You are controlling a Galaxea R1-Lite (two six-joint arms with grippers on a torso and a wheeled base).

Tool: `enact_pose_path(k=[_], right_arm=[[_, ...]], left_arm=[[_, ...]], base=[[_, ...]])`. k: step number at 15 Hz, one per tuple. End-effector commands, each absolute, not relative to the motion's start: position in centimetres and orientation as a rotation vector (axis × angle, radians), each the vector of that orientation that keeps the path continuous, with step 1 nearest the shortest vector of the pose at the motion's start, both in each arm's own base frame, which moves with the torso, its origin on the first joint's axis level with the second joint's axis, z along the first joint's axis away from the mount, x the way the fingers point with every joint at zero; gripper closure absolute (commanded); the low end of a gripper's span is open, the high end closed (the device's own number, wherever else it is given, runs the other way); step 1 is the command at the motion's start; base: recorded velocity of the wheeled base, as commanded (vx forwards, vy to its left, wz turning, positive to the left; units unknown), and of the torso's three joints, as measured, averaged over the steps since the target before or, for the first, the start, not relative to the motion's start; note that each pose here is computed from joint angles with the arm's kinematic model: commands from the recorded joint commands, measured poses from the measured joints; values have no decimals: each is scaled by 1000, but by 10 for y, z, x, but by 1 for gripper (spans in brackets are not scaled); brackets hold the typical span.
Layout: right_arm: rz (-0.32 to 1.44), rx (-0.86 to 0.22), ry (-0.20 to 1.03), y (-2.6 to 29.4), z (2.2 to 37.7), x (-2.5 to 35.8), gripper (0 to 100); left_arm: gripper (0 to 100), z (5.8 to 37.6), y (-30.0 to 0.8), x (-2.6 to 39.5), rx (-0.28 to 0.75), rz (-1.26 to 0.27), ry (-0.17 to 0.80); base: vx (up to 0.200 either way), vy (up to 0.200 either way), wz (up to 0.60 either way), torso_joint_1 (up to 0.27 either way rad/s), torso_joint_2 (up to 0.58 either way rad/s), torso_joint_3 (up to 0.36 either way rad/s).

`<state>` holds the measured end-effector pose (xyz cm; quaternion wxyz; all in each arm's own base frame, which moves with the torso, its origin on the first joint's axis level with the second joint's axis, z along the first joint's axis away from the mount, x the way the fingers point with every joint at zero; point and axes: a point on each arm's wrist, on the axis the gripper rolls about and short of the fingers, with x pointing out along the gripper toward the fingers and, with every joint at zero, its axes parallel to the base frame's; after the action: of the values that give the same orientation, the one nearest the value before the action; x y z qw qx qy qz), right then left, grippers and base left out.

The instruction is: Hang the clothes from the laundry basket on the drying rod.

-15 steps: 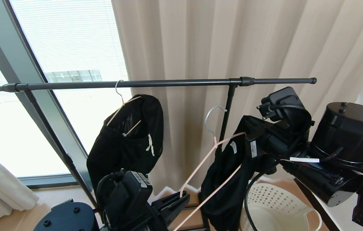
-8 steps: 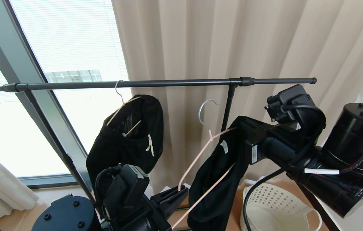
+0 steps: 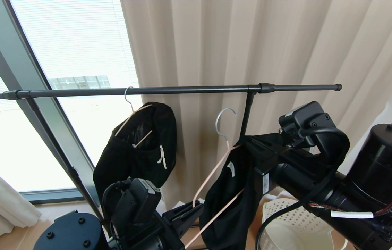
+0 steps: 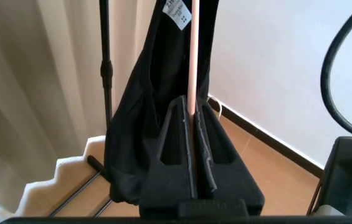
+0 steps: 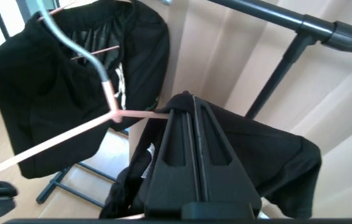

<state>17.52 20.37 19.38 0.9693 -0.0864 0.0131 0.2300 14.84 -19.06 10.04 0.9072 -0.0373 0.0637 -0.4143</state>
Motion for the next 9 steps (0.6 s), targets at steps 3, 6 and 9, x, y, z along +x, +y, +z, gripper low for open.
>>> enact_pose_path(k=[3,6,9], right_arm=[[492,-170,20,207,194,168,100],[492,-171,21,207,194,168,100],[470,-164,10,204,198,169,0]], left_arm=[[100,103,-190,148,-80,-856,122],[100,104,-189,147,-65,-857,111],[100,108,-186,145,-66,-858,93]], base=[[0,0,0,0,0,0],[0,0,0,0,0,0],[0,0,0,0,0,0]])
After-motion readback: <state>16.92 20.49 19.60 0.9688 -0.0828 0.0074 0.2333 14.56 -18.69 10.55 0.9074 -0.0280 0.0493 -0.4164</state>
